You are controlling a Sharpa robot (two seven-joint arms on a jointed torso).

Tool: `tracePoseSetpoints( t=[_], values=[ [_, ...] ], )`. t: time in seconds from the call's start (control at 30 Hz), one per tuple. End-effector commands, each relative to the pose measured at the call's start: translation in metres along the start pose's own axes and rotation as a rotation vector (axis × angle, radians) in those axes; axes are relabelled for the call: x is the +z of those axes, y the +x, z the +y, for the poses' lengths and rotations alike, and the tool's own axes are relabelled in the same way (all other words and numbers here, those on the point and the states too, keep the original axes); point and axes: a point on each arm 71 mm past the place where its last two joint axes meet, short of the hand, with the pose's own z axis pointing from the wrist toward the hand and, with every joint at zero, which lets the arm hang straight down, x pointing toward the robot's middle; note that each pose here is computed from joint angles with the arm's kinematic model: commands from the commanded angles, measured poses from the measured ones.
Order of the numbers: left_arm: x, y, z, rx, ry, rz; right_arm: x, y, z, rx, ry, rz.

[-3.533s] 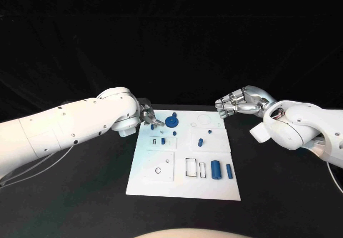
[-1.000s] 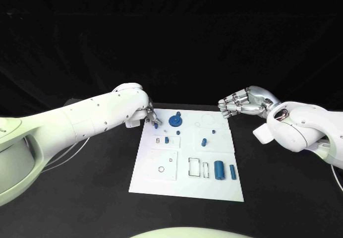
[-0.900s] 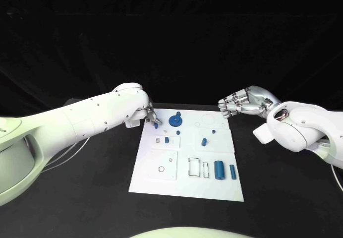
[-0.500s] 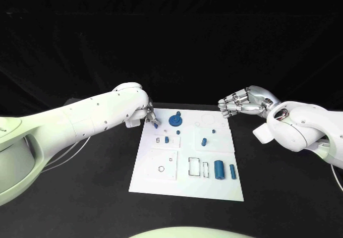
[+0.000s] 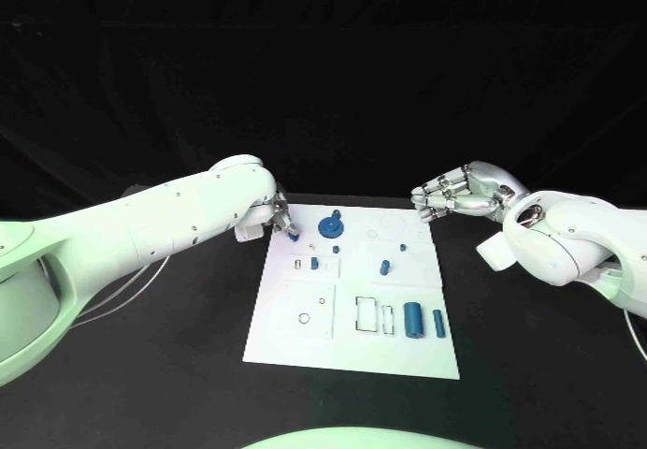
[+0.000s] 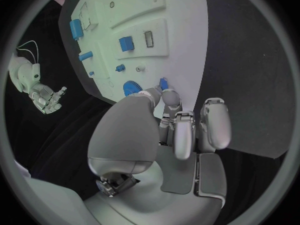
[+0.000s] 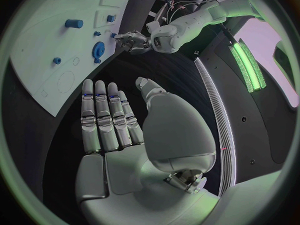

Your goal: Assemble the parts on the task board

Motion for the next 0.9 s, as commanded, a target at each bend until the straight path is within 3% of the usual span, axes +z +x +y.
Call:
tracePoseSetpoints(
  t=[0.03,0.2,0.5,0.7,0.9],
  values=[
    [-0.0034,0.0019,0.0006,-0.104,0.033,0.024,0.0,0.001,0.001,-0.006,-0.011,0.013],
    [-0.0155,0.0045,0.0095,-0.21,0.063,0.036,-0.001,0.0,0.0,-0.006,-0.009,0.01],
    [-0.0387,0.0099,0.0143,-0.214,0.127,-0.058,-0.001,0.0,0.0,-0.006,-0.009,0.01],
    [-0.0467,0.0191,0.019,-0.183,0.143,-0.1,-0.001,0.0,0.0,-0.006,-0.009,0.01],
    [-0.0492,0.0269,0.0208,-0.129,0.145,-0.129,-0.001,0.001,0.0,-0.005,-0.009,0.012]
  ],
)
